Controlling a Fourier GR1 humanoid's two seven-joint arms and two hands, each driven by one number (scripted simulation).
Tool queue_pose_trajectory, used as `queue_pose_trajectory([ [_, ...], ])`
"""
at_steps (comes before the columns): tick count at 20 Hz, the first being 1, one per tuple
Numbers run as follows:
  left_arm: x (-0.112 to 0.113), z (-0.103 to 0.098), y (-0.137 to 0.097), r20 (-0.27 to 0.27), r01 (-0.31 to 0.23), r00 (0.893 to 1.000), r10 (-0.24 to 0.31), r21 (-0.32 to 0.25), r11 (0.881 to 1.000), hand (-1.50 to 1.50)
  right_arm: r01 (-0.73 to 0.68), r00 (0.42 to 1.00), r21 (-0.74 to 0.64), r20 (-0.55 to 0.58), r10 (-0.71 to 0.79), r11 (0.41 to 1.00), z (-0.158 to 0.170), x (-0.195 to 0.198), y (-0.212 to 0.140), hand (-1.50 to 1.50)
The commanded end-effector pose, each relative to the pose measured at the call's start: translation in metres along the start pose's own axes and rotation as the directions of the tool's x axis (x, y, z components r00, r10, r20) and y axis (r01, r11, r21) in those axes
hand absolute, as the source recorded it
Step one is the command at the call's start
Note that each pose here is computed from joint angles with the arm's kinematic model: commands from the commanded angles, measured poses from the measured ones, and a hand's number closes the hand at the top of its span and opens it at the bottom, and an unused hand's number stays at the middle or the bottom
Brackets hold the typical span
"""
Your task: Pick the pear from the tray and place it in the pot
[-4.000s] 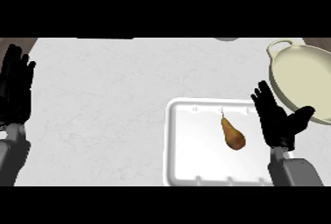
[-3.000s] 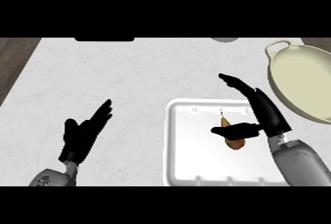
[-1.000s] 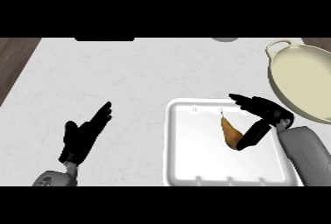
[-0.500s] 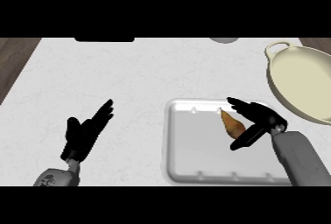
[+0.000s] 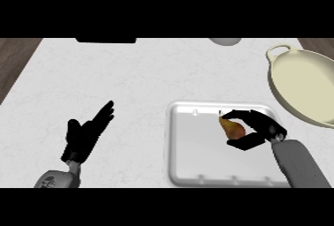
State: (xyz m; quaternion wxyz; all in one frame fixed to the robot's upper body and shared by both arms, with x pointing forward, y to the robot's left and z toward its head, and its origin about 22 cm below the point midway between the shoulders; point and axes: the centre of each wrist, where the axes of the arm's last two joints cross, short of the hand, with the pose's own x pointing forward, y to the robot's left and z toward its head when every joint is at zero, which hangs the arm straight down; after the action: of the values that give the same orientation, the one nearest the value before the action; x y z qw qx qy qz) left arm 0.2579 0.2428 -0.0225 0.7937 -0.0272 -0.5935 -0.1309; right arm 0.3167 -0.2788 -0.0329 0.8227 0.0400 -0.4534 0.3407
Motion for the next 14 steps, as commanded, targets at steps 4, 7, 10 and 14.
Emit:
queue_pose_trajectory([
  [4, 0.000, -0.006, -0.009, 0.004, -0.006, 1.000, 0.006, -0.014, 1.000, 0.00, 0.112, 0.994, 0.046, -0.016, -0.112, 0.993, -0.013, -0.037, 0.024, 1.50],
  [7, -0.005, -0.005, -0.003, 0.004, -0.006, 1.000, 0.006, -0.004, 1.000, 0.00, 0.167, 0.986, 0.036, 0.002, -0.167, 0.985, -0.018, -0.039, 0.035, 1.50],
  [10, 0.001, -0.008, -0.012, -0.003, 0.000, 1.000, 0.000, 0.000, 1.000, 0.00, 0.180, 0.981, -0.120, 0.096, -0.169, 0.976, 0.028, -0.082, -0.002, 1.50],
  [14, -0.012, 0.008, 0.012, -0.023, -0.040, 0.999, 0.042, 0.080, 0.996, 0.00, 0.333, 0.933, -0.562, 0.314, -0.177, 0.757, 0.132, -0.119, -0.089, 1.50],
])
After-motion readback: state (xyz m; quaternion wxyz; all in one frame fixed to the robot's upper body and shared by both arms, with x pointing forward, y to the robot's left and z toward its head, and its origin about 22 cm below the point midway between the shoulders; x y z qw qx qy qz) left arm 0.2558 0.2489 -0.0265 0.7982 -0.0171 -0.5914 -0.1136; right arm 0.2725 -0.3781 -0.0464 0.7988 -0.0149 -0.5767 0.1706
